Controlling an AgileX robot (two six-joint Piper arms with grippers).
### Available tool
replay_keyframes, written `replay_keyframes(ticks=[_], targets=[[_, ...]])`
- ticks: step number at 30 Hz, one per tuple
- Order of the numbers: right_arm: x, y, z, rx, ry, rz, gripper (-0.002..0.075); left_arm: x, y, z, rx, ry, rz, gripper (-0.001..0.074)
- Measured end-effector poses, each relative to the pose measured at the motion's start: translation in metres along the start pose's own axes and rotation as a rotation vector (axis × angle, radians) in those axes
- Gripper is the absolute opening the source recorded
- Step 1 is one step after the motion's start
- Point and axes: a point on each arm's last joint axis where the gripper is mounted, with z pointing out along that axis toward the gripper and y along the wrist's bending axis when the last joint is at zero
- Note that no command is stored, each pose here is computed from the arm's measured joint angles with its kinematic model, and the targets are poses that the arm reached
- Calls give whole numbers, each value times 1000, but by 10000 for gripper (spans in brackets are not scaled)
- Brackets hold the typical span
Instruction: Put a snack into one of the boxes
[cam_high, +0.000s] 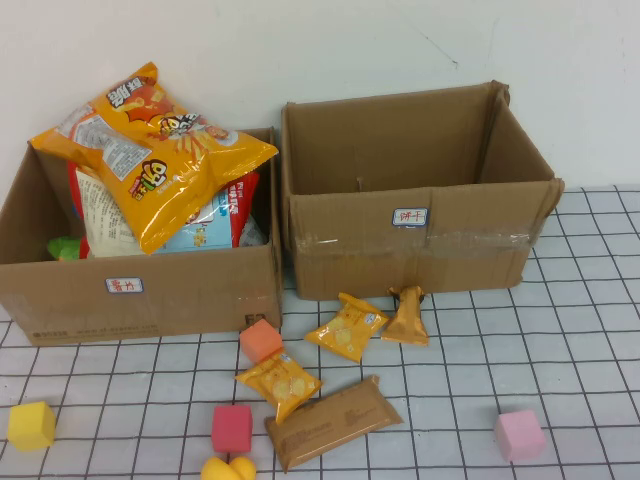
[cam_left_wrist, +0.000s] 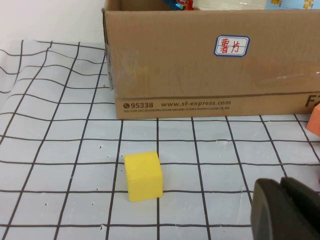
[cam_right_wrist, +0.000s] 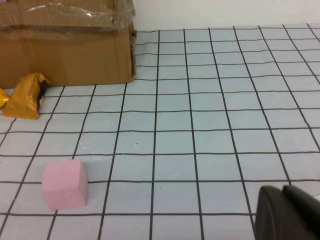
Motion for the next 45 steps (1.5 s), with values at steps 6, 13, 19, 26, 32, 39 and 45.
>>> replay_keyframes(ticks=[6,13,19,26,32,39,45], targets=[[0,0,0,0,0,0,-1,0,0,0,0,0,0,-2],[0,0,0,0,0,0,-1,0,0,0,0,0,0,-2],[0,0,0,0,0,0,-1,0,0,0,0,0,0,-2],[0,0,0,0,0,0,-1,0,0,0,0,0,0,-2],[0,2,0,-17,1,38,-1,0,0,0,0,0,0,-1],[-4,21,-3,-241,32,668,-1,0,0,0,0,0,0,-1],[-10,26,-4,-320,13,810,-1,0,0,0,0,0,0,-1]])
